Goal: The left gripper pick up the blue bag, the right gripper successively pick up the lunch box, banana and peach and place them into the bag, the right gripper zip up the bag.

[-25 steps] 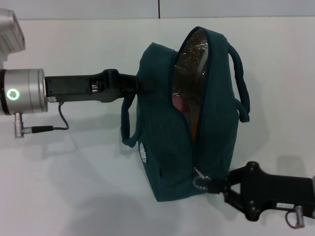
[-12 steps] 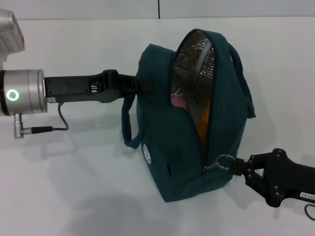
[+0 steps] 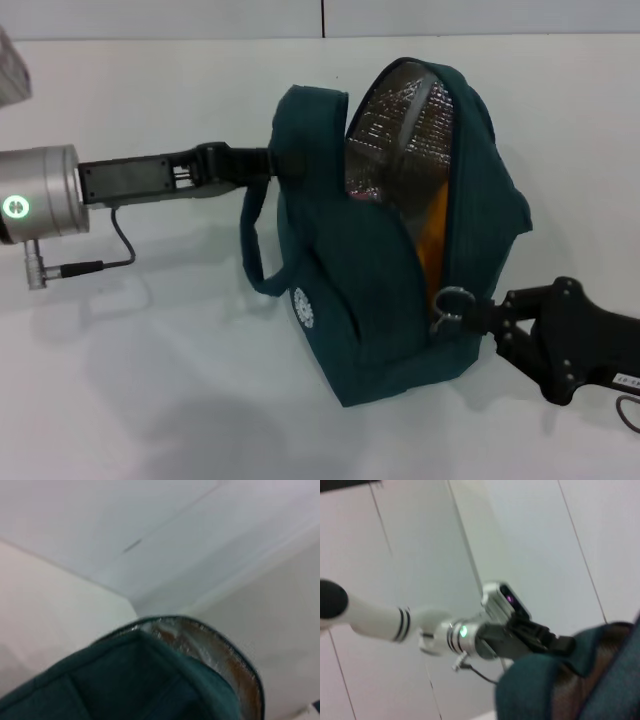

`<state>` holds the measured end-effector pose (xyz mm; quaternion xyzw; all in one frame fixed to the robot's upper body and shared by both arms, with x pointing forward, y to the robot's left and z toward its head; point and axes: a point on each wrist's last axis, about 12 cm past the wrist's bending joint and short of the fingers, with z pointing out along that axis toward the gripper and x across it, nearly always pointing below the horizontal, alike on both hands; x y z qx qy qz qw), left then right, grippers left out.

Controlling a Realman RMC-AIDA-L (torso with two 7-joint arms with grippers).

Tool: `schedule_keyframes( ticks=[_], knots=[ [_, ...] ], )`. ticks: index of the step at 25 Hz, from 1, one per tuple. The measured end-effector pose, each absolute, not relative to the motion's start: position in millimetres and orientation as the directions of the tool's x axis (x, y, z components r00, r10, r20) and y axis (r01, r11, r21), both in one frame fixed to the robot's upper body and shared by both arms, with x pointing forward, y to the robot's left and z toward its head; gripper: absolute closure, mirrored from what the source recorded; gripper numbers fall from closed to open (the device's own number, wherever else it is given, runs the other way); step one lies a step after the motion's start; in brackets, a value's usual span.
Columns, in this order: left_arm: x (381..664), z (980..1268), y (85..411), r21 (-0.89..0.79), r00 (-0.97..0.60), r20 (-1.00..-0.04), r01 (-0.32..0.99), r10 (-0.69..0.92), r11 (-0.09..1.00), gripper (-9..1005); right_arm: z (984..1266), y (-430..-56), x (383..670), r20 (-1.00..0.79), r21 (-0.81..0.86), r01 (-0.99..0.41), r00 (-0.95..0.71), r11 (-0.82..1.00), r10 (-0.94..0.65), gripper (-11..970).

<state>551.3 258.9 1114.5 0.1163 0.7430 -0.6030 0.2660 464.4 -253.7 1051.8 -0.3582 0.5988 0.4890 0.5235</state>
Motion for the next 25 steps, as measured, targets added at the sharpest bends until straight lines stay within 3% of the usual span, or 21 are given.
schedule_keyframes(
  ticks=[7, 9, 14, 25],
  knots=[
    [545.6, 1111.0, 261.0, -0.811, -0.797, -0.577, 0.534, -0.178, 0.239, 859, 1064.0, -252.4, 470.4, -0.98, 0.16, -0.949, -0.12, 0.271, 0.159, 952],
    [544.7, 1110.8, 259.4, -0.799, -0.784, -0.595, 0.554, -0.174, 0.235, 718, 1067.2, -249.2, 474.4, -0.979, 0.148, -0.95, -0.102, 0.274, 0.176, 952],
    [538.0, 1113.8, 259.9, -0.735, -0.712, -0.678, 0.649, -0.183, 0.198, 689, 1069.9, -246.0, 479.6, -0.974, 0.151, -0.947, -0.094, 0.284, 0.205, 952],
    [513.7, 1112.3, 276.9, -0.551, -0.488, -0.823, 0.809, -0.29, 0.202, 406, 1079.9, -240.8, 490.0, -0.966, 0.133, -0.949, -0.059, 0.287, 0.25, 952]
  ],
)
